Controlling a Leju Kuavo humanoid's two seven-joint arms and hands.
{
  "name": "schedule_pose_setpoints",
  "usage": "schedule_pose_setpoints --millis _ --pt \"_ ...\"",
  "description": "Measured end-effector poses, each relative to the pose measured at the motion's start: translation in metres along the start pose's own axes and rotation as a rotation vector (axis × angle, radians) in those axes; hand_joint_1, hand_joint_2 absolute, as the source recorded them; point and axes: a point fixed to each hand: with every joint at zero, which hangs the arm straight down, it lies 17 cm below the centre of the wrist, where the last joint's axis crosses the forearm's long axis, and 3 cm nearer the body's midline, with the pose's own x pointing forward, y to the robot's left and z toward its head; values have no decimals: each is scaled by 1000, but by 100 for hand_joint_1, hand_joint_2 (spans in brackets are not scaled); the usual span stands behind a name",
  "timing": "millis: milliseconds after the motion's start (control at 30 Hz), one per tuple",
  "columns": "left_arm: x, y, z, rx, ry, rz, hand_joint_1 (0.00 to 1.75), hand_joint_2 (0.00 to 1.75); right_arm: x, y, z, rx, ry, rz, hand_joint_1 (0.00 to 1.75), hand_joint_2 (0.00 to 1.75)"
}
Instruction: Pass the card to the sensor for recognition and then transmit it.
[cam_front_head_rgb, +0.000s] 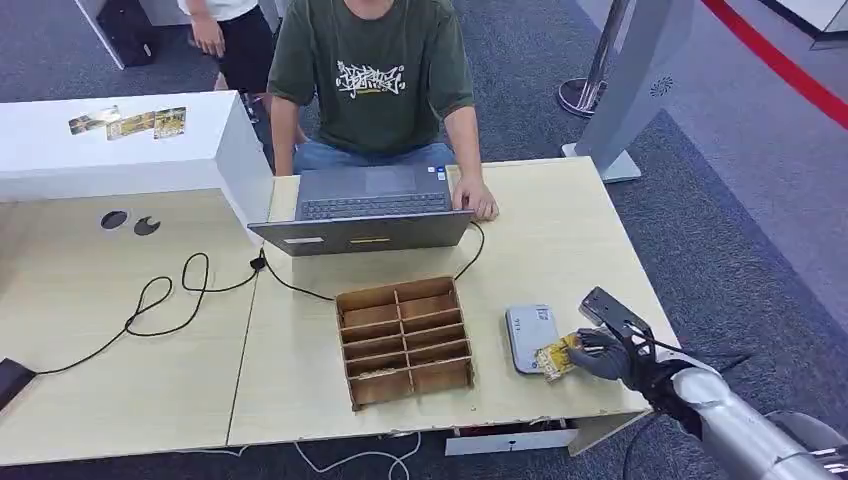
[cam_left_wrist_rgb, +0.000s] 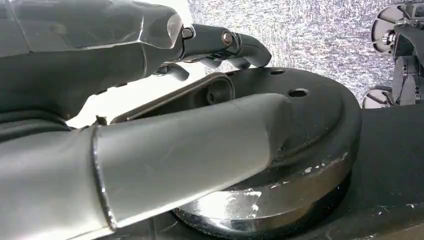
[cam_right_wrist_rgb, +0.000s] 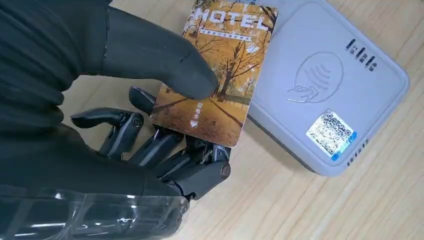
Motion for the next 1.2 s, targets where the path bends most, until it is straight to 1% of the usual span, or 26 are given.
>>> schedule_pose_setpoints --millis 67,167,267,467,533,600,767,933,1067,1200 --pt "0 0 0 -3 0 12 0 0 13 -11 -1 -48 -39 -5 175 175" --pt "1 0 0 -5 -3 27 0 0 49 -37 3 -127 -138 -30 175 175" --pt "1 1 0 -4 -6 38 0 0 87 -63 13 -188 -235 -49 175 175" --pt "2 1 0 -3 -7 46 0 0 137 -96 35 -239 -359 -60 175 175" --pt "2 1 0 -3 -7 45 0 0 149 -107 41 -275 -393 -39 175 175" --pt "2 1 0 -4 -8 45 0 0 159 -117 45 -335 -419 7 175 175" --pt "3 0 0 -5 -14 44 0 0 189 -136 50 -566 -473 181 175 175" --pt "2 -1 0 -2 -15 26 0 0 227 -146 65 -848 -499 410 175 175" --pt "2 -2 0 2 -16 -1 0 0 257 -141 73 -978 -519 546 175 175" --pt "1 -3 0 6 -17 -26 0 0 284 -139 79 -1061 -537 633 175 175"
